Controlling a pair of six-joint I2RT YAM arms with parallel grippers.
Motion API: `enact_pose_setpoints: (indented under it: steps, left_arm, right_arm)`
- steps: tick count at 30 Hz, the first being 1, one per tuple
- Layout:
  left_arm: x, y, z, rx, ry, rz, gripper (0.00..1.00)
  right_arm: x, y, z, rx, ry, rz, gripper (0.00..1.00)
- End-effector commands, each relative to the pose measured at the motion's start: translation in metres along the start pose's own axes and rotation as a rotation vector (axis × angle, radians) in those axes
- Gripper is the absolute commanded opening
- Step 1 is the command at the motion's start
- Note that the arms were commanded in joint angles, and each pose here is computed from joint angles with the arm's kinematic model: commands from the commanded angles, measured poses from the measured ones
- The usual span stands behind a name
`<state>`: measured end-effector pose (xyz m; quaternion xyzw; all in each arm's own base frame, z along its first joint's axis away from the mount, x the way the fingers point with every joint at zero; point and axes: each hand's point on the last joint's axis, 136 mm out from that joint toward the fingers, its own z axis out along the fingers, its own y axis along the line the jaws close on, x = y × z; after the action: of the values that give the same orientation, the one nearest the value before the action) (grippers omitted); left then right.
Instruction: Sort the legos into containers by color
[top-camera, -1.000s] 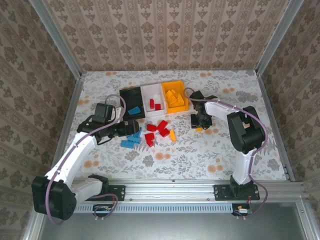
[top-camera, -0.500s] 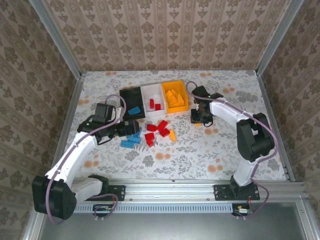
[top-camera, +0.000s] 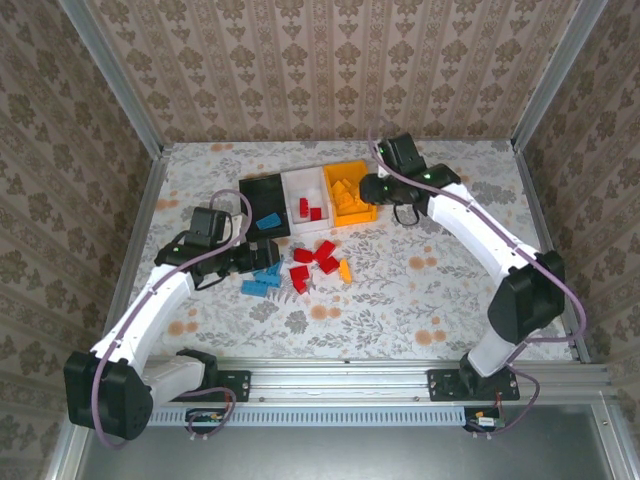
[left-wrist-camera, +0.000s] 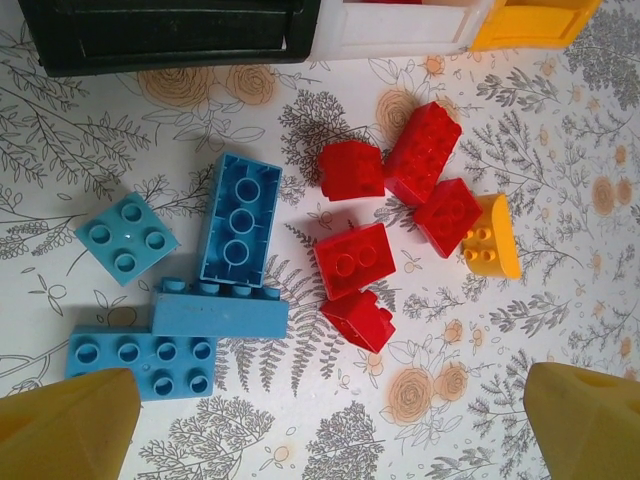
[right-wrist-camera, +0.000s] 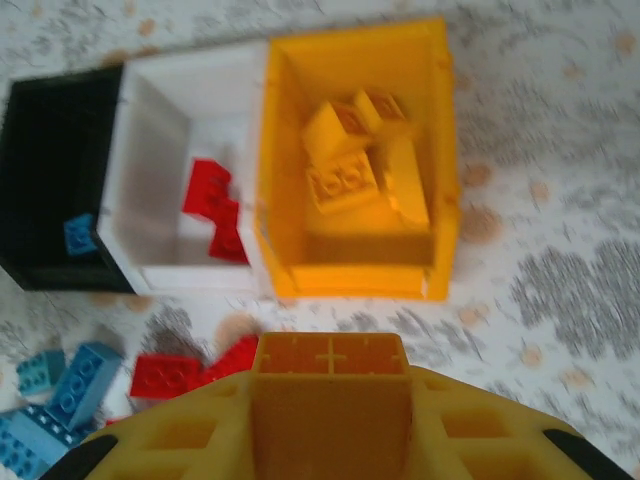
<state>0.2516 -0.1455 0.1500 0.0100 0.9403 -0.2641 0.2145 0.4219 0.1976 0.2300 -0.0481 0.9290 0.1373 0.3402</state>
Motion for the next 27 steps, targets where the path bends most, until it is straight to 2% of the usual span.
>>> enact_pose_setpoints:
  steps: [1, 10, 17, 20, 24, 27]
  left_arm:
    - [0.006, -0.003, -0.003, 0.015, 0.007, -0.005, 1.00]
    - [0.016, 0.002, -0.007, -0.010, 0.035, 0.001, 1.00]
    - [0.019, 0.005, -0.005, -0.025, 0.047, 0.001, 1.00]
    - [0.017, 0.005, -0.003, -0.023, 0.052, 0.000, 1.00]
    - [0.017, 0.005, 0.000, -0.020, 0.055, -0.005, 1.00]
    - [0.017, 0.006, 0.001, -0.019, 0.055, -0.008, 1.00]
  right_arm:
    - [-0.017, 0.006, 0.035, 0.025, -0.003, -0.057, 0.34]
    - [-0.032, 0.009, 0.125, 0.070, 0.078, -0.095, 0.34]
    - [-0.024, 0.008, 0.161, 0.080, 0.129, -0.090, 0.36]
    - [-0.022, 0.007, 0.164, 0.080, 0.136, -0.089, 0.45]
    - [-0.021, 0.004, 0.163, 0.084, 0.144, -0.091, 0.62]
    - [-0.025, 0.002, 0.157, 0.087, 0.137, -0.088, 0.65]
